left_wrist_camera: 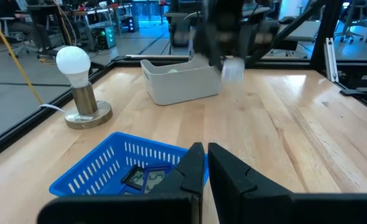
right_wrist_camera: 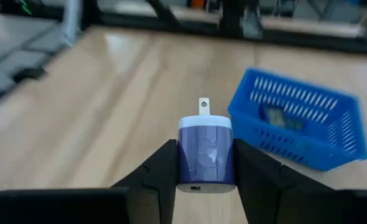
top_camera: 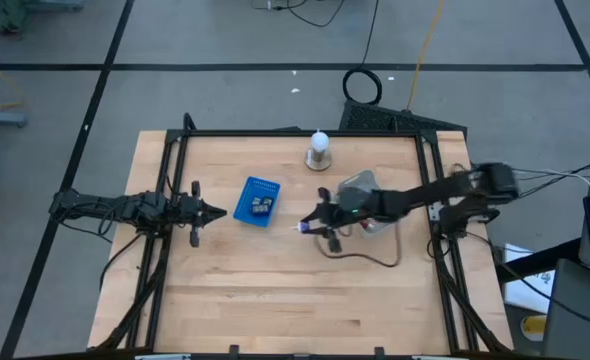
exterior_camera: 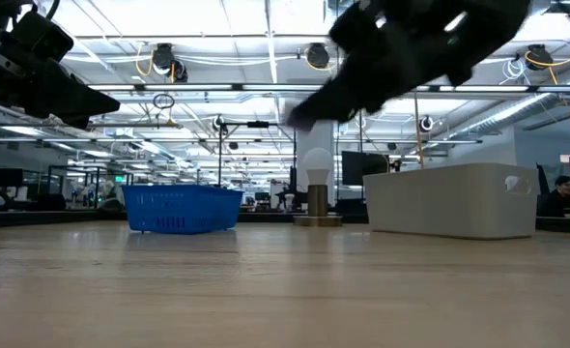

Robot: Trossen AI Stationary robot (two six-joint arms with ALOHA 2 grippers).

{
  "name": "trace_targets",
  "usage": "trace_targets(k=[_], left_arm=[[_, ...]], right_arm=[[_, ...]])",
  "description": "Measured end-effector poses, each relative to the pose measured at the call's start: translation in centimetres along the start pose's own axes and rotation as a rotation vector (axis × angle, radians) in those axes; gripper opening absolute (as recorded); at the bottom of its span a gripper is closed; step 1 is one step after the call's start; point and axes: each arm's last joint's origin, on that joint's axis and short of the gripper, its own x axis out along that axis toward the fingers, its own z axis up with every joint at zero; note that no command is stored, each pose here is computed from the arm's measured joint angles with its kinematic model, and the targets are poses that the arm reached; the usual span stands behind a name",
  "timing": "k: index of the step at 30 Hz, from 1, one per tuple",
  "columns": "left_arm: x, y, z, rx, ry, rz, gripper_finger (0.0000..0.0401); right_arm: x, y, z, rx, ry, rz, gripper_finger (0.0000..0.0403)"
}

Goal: Pick & Place Office items
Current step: Put the blue charger into the gray bin

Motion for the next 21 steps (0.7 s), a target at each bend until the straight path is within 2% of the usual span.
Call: trace_targets(k=[3,6,11,16,21], left_arm=[[0.0,0.0,0.0,0.002,0.0,0.0,0.0026],[0.0,0.0,0.0,0.005,0.0,0.0,0.0026],[-0.1,0.0,0.2,0.034,0.013,0.01,0.0026],[-0.2,0.1,0.7,0.043,-0.009,0.029,0.0026],[-0.3,0.1,0.7,0.024,-0.01,0.036,0.0026]], right_arm=[[-3.6,0.5,1.2,-0.002,-0.078,-0.003,0.012],[-7.8,0.6,1.2,0.014,-0.164,-0.038,0.012],[-13.3,1.2,-1.6,0.036,-0.258,-0.168,0.012],[-15.2,1.4,-5.5,0.092,-0.233,-0.266,0.012],[-15.1,1.4,-8.0,0.137,-0.04,-0.3,0.012]])
